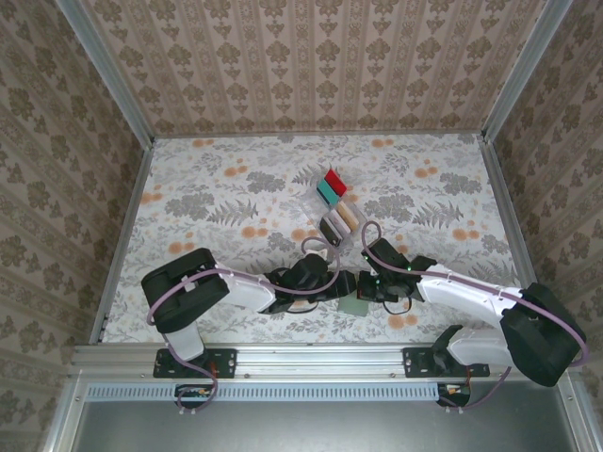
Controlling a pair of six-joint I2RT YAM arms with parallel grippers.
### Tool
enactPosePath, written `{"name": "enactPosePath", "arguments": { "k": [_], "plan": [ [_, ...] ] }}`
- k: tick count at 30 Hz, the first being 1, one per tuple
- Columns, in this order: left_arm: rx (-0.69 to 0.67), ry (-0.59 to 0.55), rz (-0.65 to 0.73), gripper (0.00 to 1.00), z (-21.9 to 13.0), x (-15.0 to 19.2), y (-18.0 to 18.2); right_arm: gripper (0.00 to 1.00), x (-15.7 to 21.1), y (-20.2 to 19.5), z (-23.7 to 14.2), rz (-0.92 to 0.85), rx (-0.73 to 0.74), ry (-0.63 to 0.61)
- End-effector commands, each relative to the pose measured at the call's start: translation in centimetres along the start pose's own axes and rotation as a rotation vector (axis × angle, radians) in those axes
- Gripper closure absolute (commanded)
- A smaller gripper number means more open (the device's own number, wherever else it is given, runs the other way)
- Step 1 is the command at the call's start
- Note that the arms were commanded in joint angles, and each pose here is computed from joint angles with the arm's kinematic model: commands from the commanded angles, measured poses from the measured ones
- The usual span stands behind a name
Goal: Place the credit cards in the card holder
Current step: Open the button on the card holder.
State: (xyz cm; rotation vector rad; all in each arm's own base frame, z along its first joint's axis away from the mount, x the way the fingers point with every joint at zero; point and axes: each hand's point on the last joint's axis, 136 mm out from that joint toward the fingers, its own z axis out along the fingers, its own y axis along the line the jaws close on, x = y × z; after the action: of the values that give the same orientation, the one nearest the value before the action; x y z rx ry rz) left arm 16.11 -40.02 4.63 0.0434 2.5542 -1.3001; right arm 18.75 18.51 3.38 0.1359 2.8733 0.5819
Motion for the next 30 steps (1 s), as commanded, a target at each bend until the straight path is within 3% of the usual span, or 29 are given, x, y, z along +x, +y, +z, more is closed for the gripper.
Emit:
{"name": "enactPosePath", "arguments": {
  "k": [1, 30],
  "plan": [
    [-0.018, 0.023, -0.018, 0.43, 0.6, 1.0, 0.5, 1.00, 0.4, 0.9, 0.5, -0.016, -0.056, 0.023],
    [-0.028, 0.018, -0.058, 0.40, 0.6, 1.1, 1.2, 1.00, 0.5, 1.5, 1.2, -0.019, -0.091, 0.034]
  ]
}}
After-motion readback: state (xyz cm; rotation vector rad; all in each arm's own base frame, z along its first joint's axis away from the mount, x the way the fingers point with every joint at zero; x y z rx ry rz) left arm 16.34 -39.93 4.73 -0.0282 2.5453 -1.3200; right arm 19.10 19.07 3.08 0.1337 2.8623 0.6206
